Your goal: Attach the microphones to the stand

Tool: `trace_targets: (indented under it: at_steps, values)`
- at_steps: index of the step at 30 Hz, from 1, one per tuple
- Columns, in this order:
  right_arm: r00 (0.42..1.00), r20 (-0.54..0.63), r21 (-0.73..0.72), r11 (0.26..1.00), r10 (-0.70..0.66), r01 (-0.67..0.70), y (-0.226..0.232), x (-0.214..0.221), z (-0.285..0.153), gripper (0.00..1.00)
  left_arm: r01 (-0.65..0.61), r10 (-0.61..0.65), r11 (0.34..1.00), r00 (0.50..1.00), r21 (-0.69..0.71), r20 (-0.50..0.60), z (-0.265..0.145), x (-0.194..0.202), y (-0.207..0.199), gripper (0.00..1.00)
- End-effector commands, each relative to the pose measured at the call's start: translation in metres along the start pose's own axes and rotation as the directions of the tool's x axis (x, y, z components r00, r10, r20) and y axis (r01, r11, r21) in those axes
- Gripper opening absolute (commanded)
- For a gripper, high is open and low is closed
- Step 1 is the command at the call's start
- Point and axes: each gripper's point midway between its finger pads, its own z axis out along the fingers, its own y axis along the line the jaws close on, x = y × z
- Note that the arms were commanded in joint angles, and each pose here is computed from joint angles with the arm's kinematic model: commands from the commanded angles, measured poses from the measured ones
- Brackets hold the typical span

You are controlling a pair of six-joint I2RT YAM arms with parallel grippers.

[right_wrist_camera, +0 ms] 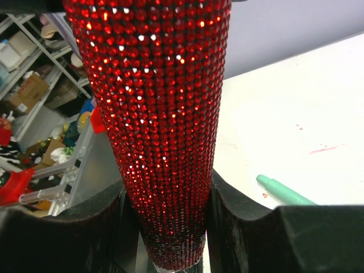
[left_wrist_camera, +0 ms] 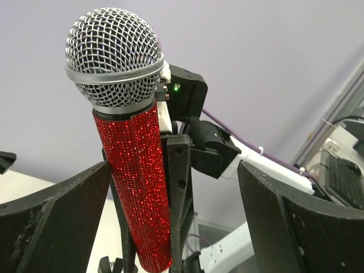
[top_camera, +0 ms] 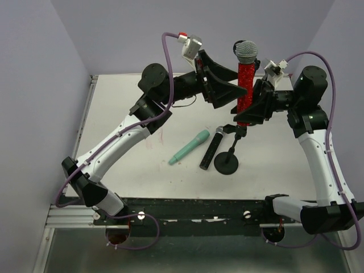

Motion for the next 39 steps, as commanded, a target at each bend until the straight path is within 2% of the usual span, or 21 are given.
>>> trace_targets:
  at_steps: [1,5,14,21,25,28,30,33,35,39]
  values:
    - [1.000,-0.011,-0.030,1.000,-0.010,0.010,0.009,0.004,0.000,0.05,0.058,-0.048,0.996,0.989,0.069,-0.138,0.011,0.013,-0.010,0.98]
    - [1.000,-0.010,-0.028,1.000,-0.012,0.011,0.008,0.005,0.000,0.05,0.090,-0.077,0.993,0.984,0.071,-0.163,0.017,0.018,-0.006,0.90]
    - [1.000,-0.011,-0.028,1.000,-0.004,0.004,0.005,0.006,0.000,0.05,0.050,-0.049,0.999,0.990,-0.001,-0.133,0.021,0.016,0.007,0.89]
    - [1.000,-0.011,-0.028,1.000,-0.001,0.001,0.005,0.006,0.000,0.05,0.036,-0.036,0.999,0.994,-0.003,-0.107,0.028,0.009,0.008,0.81]
    - [1.000,-0.012,-0.029,1.000,0.000,-0.001,0.005,0.007,0.000,0.05,0.028,-0.029,1.000,0.994,-0.010,-0.110,0.029,0.010,0.010,0.63]
    - [1.000,-0.012,-0.029,1.000,-0.001,0.001,0.005,0.007,0.000,0.05,0.029,-0.031,0.999,0.993,-0.019,-0.114,0.030,0.011,0.014,0.54]
    - [1.000,-0.013,-0.033,0.999,0.000,-0.001,0.006,0.008,0.000,0.05,0.028,-0.030,0.999,0.993,-0.022,-0.113,0.031,0.011,0.015,0.40]
    - [1.000,-0.014,-0.036,0.999,-0.003,0.002,0.008,0.009,0.000,0.06,0.024,-0.023,1.000,0.993,0.000,-0.112,0.032,0.011,0.012,0.11]
    - [1.000,-0.012,-0.032,0.999,-0.009,0.008,0.008,0.009,0.000,0.27,0.015,-0.014,1.000,0.994,0.012,-0.105,0.029,0.008,0.009,0.00]
    - [0.999,-0.010,-0.033,0.998,-0.047,0.047,0.012,0.006,-0.005,0.76,-0.030,0.033,0.999,0.996,0.036,-0.085,0.013,-0.002,-0.005,0.00]
